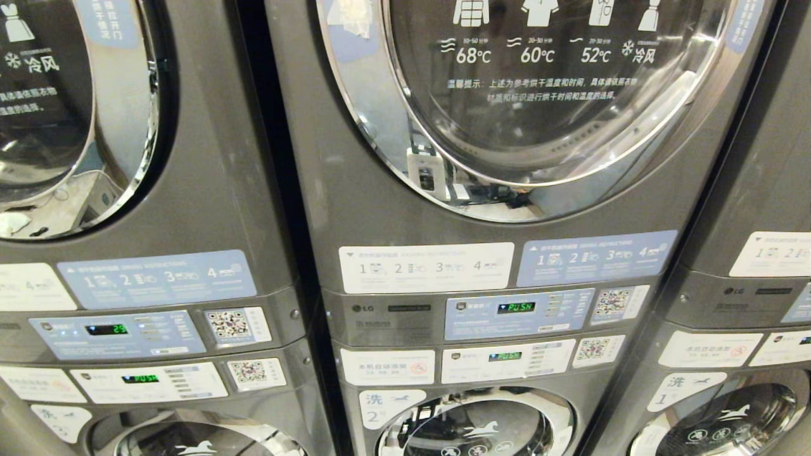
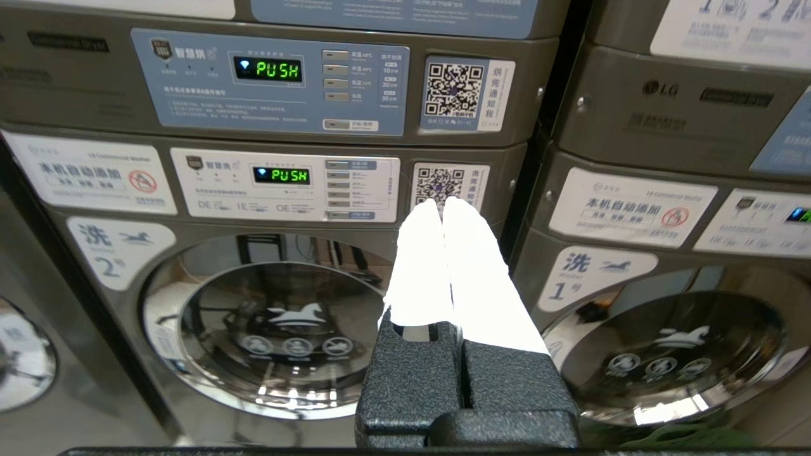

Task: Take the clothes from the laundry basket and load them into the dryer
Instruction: Open the dryer

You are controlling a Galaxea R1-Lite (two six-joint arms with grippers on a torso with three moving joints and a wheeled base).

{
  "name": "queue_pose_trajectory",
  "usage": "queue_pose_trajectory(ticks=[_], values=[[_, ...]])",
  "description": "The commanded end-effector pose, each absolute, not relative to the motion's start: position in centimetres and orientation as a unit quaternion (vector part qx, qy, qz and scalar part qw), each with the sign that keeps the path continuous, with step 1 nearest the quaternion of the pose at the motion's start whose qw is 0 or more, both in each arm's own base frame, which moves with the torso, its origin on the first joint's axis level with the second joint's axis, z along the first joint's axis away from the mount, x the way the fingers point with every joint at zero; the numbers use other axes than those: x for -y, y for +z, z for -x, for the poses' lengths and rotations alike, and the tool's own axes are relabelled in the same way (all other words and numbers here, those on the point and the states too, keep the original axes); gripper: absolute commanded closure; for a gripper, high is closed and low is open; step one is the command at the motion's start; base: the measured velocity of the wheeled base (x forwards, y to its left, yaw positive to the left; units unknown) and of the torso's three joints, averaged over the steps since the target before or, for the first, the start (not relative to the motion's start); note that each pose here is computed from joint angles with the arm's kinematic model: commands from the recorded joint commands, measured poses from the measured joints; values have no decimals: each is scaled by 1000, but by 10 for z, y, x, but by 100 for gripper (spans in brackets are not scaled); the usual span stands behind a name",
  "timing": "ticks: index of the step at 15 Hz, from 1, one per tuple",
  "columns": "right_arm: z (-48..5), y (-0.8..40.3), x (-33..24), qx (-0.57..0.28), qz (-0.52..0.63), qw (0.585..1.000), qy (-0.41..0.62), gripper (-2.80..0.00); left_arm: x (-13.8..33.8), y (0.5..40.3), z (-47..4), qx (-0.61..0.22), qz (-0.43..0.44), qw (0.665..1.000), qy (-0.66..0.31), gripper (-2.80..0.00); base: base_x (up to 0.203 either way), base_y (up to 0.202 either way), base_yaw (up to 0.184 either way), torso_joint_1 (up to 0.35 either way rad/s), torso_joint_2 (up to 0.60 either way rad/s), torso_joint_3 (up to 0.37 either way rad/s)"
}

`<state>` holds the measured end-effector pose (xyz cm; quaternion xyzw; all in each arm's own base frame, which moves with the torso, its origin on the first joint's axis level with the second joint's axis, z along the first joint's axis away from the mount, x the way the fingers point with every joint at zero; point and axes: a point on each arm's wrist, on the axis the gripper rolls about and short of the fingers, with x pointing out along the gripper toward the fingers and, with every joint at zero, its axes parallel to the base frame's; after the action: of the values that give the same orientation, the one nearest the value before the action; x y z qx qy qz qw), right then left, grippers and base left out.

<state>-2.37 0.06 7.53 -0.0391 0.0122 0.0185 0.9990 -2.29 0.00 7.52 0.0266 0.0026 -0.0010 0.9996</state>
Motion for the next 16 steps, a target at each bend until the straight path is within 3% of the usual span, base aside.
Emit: queue_pose_trajectory(ticks=[1, 9, 13, 16], values=[[24, 76, -1, -25, 24, 999, 17, 0, 0, 75, 23, -2, -27, 1000, -1, 0, 0, 0, 0, 0, 0, 0], [27, 77, -1, -32, 44, 998, 18, 0, 0, 75, 23, -2, -20, 1000, 1, 0, 0, 0, 0, 0, 0, 0], [22, 158, -2, -4, 49, 998, 41, 0, 0, 76, 23, -1, -10, 1000, 1, 0, 0, 0, 0, 0, 0, 0], [-51, 247, -7, -38, 35, 990, 135, 0, 0, 76, 23, -1, -10, 1000, 1, 0, 0, 0, 0, 0, 0, 0]])
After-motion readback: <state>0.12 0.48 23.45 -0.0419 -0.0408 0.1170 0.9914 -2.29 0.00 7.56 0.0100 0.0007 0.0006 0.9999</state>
